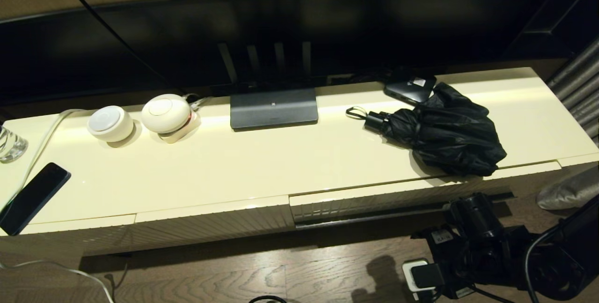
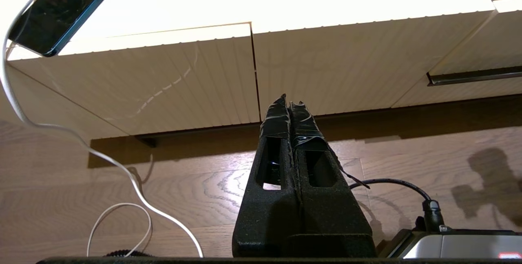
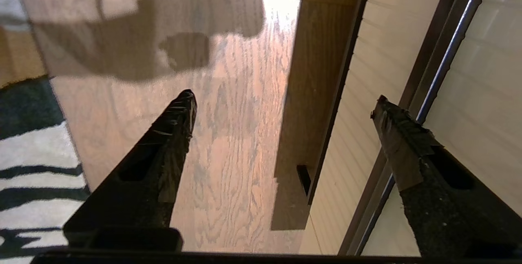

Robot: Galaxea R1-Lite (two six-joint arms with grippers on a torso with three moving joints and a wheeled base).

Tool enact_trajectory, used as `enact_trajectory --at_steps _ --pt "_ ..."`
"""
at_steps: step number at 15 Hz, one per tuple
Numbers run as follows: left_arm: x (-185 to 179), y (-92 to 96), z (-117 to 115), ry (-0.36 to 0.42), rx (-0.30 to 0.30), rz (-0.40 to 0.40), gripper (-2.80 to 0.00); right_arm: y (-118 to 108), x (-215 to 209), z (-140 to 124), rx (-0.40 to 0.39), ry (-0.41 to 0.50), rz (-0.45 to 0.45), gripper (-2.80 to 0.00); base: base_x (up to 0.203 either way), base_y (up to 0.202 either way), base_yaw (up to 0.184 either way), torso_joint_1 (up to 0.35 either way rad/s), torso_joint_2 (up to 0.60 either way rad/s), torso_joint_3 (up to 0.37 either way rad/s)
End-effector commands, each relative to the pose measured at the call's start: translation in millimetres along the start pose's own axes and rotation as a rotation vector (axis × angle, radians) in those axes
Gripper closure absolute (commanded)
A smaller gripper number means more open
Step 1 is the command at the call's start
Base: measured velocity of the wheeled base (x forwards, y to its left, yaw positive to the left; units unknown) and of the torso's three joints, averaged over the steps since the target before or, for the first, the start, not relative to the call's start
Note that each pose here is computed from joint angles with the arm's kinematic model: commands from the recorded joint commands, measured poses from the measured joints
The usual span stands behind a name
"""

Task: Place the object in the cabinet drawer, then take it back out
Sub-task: Open the drawer

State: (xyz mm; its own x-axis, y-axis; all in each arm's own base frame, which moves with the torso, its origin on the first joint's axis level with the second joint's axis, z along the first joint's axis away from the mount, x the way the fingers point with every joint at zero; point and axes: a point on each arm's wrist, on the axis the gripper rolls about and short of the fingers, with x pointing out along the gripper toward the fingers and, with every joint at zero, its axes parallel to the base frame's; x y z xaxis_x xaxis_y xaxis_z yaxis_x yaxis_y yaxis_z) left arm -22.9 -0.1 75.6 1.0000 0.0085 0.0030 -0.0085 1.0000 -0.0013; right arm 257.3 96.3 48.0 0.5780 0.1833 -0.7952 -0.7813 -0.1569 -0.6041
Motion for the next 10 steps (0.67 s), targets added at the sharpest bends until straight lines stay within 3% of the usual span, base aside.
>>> enact_trajectory --at_steps 1,10 --pt "0 0.0 -1 0.006 0.0 0.001 0.0 -2 12 -2 0.001 0.002 0.018 -2.8 0.0 0.0 0.0 0.0 0.0 0.0" --pt "0 0.0 -1 0.005 0.0 0.001 0.0 -12 26 -5 0.009 -0.007 -0.015 -2.8 0.0 0.0 0.0 0.0 0.0 0.0"
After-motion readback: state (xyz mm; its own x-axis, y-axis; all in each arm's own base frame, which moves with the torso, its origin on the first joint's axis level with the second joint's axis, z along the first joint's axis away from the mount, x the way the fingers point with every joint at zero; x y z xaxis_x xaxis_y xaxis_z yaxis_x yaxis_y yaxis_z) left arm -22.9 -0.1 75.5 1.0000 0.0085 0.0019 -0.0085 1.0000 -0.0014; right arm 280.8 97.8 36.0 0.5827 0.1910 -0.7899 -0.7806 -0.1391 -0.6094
